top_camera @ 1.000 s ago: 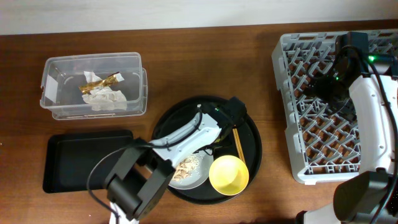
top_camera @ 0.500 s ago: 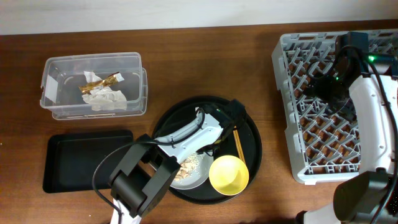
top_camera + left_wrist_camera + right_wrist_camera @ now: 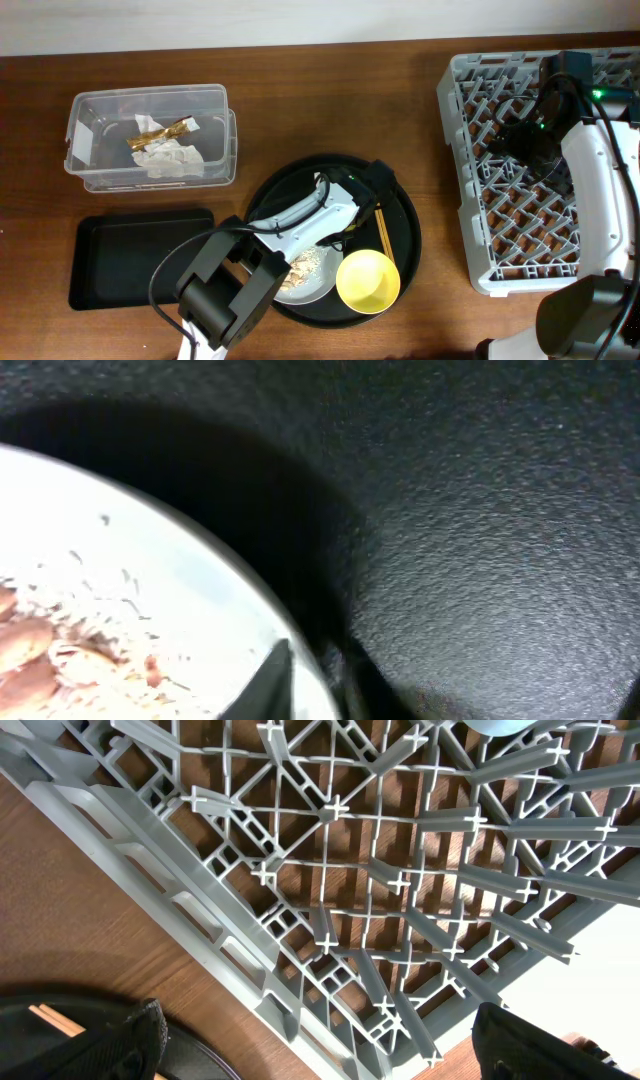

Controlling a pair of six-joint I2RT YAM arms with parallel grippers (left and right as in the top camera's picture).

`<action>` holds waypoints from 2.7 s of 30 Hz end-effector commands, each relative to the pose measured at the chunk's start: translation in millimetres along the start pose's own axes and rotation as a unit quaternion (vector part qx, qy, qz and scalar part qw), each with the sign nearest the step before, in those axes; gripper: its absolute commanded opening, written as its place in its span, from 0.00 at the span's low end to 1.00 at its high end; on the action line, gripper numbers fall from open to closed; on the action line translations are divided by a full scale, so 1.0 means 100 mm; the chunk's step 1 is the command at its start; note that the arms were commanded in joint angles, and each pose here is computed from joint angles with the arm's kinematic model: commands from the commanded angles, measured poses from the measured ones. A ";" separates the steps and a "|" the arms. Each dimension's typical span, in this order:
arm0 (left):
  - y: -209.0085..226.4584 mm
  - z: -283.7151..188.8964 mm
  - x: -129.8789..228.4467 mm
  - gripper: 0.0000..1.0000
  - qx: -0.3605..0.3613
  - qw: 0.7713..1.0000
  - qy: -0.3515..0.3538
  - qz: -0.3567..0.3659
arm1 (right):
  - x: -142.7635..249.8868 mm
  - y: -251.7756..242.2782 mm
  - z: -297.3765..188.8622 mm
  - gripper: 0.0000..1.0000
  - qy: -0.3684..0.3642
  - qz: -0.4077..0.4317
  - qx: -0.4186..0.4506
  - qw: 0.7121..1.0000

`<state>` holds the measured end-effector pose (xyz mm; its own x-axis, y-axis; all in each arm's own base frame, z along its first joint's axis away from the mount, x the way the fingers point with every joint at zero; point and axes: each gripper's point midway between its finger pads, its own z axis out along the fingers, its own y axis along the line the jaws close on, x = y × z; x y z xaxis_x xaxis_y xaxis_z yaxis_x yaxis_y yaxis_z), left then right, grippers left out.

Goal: Sort waste into correct bins and load items into the dishwasher rack
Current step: 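Grasp the plate rim with the left gripper and lift it, then carry the plate left over the black flat tray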

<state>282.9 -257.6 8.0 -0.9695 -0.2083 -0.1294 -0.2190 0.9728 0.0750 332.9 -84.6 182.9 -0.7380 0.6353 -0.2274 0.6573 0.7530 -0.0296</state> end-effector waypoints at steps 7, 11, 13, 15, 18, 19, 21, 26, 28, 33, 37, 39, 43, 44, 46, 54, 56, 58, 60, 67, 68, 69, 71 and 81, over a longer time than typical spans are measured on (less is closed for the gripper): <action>-0.01 -0.05 -0.02 0.01 -0.009 1.000 -0.004 0.007 | -0.02 -0.05 0.01 0.99 -0.003 0.007 0.010 1.000; 0.02 -0.19 -0.13 0.01 -0.024 0.999 -0.023 0.007 | -0.02 -0.05 0.01 0.99 -0.003 0.007 0.010 1.000; 0.02 -0.27 -0.17 0.01 -0.028 0.999 -0.030 0.008 | -0.02 -0.05 0.01 0.99 -0.003 0.007 0.010 1.000; 0.01 -0.31 -0.18 0.01 -0.028 0.999 -0.029 0.008 | -0.02 -0.05 0.01 0.99 -0.003 0.007 0.010 1.000; 0.04 -0.34 -0.17 0.01 -0.034 0.999 -0.026 0.009 | -0.02 -0.05 0.01 0.99 -0.003 0.007 0.010 1.000; 0.06 -0.34 -0.16 0.01 -0.039 0.999 -0.023 0.010 | -0.02 -0.05 0.01 0.99 -0.003 0.007 0.010 1.000; 0.10 -0.35 -0.14 0.01 -0.046 0.999 -0.018 0.011 | -0.02 -0.05 0.01 0.99 -0.003 0.007 0.010 1.000; 0.20 -0.36 -0.10 0.01 -0.065 0.998 -0.009 0.014 | -0.02 -0.05 0.01 0.99 -0.003 0.007 0.010 1.000; 0.19 -0.36 -0.10 0.01 -0.064 0.998 -0.008 0.025 | -0.02 -0.05 0.01 0.99 -0.003 0.007 0.010 1.000; 0.24 -0.57 -0.18 0.01 -0.072 0.997 -0.005 0.031 | -0.02 -0.05 0.01 0.99 -0.003 0.007 0.010 1.000; 0.43 -0.86 -0.40 0.01 -0.096 0.995 -0.015 0.013 | -0.02 -0.05 0.01 0.99 -0.003 0.007 0.010 1.000; 0.51 -0.94 -0.48 0.01 -0.101 0.995 -0.015 0.002 | -0.02 -0.05 0.01 0.99 -0.003 0.007 0.010 1.000; 0.75 -1.08 -0.67 0.01 -0.107 0.994 -0.007 -0.035 | -0.02 -0.05 0.01 0.99 -0.003 0.007 0.010 1.000; 0.81 -1.10 -0.70 0.01 -0.108 0.993 -0.005 -0.043 | -0.02 -0.05 0.01 0.99 -0.003 0.007 0.010 1.000; 0.98 -1.14 -0.79 0.01 -0.109 0.993 -0.001 -0.054 | -0.02 -0.05 0.01 0.99 -0.003 0.007 0.010 1.000; 1.51 -1.31 -1.14 0.01 -0.055 0.993 0.020 -0.105 | -0.02 -0.05 0.01 0.99 -0.003 0.007 0.010 1.000; 1.75 -1.31 -1.25 0.01 -0.041 0.990 0.028 -0.134 | -0.02 -0.05 0.01 0.99 -0.003 0.007 0.010 1.000; 1.79 -1.30 -1.28 0.01 -0.015 0.990 0.045 -0.130 | -0.02 -0.05 0.01 0.99 -0.003 0.007 0.010 1.000; 1.82 -1.27 -1.34 0.01 0.031 0.989 0.065 -0.126 | -0.02 -0.05 0.01 0.99 -0.004 0.007 0.010 1.000; 2.10 -1.26 -1.47 0.01 0.109 0.980 0.093 -0.138 | -0.02 -0.05 0.01 0.99 -0.003 0.007 0.010 1.000; 2.12 -1.27 -1.48 0.01 0.125 0.978 0.096 -0.135 | -0.02 -0.05 0.01 0.99 -0.003 0.007 0.010 1.000; 2.12 -1.28 -1.49 0.01 0.140 0.976 0.099 -0.132 | -0.02 -0.05 0.01 0.99 -0.004 0.007 0.010 1.000; 2.16 -1.30 -1.51 0.01 0.173 0.970 0.104 -0.132 | -0.02 -0.05 0.01 0.99 -0.004 0.007 0.010 1.000; 2.54 -1.34 -1.54 0.01 0.234 0.954 0.113 -0.150 | -0.02 -0.05 0.01 0.99 -0.003 0.007 0.010 1.000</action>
<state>359.5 9.7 161.1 -0.8455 -0.5045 0.1753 -0.5340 0.8018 -0.2683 332.8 -84.7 182.9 -0.7373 0.6362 -0.2274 0.6582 0.7523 -0.0294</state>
